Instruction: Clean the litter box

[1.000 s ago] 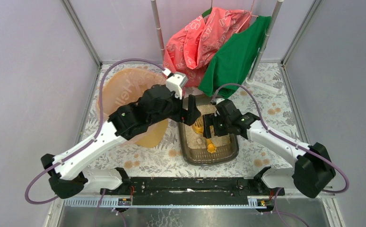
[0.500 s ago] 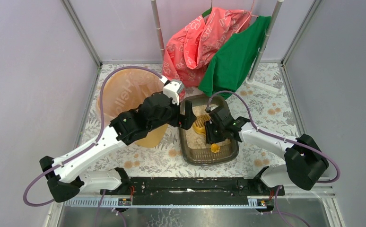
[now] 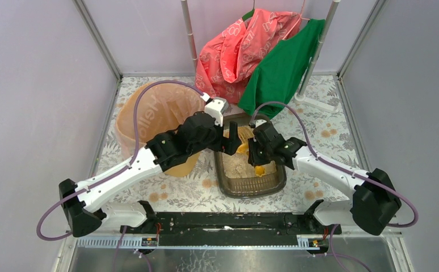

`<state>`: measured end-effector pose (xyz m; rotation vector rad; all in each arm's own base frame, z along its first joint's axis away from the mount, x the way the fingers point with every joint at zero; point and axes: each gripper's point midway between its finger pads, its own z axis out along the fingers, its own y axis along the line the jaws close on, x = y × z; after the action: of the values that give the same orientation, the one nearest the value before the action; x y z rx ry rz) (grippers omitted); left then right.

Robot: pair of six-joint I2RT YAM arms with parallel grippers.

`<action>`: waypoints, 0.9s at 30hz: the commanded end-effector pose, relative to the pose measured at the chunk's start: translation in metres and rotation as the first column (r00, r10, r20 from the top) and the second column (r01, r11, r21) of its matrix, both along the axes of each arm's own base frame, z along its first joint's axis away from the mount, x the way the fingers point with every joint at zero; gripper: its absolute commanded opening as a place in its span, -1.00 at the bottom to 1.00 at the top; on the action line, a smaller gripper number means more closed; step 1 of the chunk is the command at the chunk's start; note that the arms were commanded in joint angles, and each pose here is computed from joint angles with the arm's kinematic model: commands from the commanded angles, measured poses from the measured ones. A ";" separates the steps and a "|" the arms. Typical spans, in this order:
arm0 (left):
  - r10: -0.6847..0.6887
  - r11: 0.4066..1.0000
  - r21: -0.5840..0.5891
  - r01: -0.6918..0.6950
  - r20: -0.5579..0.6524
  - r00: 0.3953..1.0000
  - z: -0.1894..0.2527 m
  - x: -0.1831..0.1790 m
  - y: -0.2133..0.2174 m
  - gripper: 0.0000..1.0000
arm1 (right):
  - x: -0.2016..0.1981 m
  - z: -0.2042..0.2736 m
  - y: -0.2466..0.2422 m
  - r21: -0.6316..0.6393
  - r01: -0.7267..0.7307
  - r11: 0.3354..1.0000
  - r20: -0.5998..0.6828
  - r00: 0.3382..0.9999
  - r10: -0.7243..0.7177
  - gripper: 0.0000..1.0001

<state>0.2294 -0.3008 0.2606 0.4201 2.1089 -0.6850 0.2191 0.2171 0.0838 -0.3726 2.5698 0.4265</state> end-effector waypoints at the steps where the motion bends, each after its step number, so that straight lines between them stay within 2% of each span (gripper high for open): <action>1: 0.018 0.998 -0.064 -0.015 0.052 0.998 0.015 0.009 -0.011 0.93 | 0.011 0.033 0.003 0.017 -0.005 1.000 0.086 0.996 0.004 -1.00; 8: 0.068 0.994 -0.089 -0.060 0.083 0.994 0.013 0.019 -0.010 0.94 | 0.003 0.064 0.002 0.058 -0.027 0.998 0.091 0.996 0.022 -1.00; 14: 0.079 0.974 -0.225 -0.037 0.182 0.980 0.023 0.024 -0.016 0.97 | -0.014 0.088 0.011 0.215 -0.091 0.972 0.008 0.996 0.092 -1.00; 18: 0.086 0.951 -0.309 0.001 0.267 0.960 0.045 0.019 -0.011 0.97 | -0.020 0.115 0.004 0.363 -0.082 0.928 -0.033 0.994 0.100 -1.00; 22: 0.065 0.931 -0.359 0.071 0.352 0.934 0.068 0.010 -0.007 0.97 | -0.023 0.133 -0.004 0.451 -0.053 0.891 -0.064 0.994 0.091 -1.00; 27: 0.039 0.890 -0.418 0.182 0.468 0.883 0.087 -0.001 -0.009 0.97 | -0.038 0.169 0.009 0.594 -0.069 0.801 -0.070 0.988 0.137 -1.00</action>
<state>0.2360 -0.3036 0.3079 0.3266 1.6575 -0.8950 0.2013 0.2059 0.1988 -0.2125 2.4702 1.0032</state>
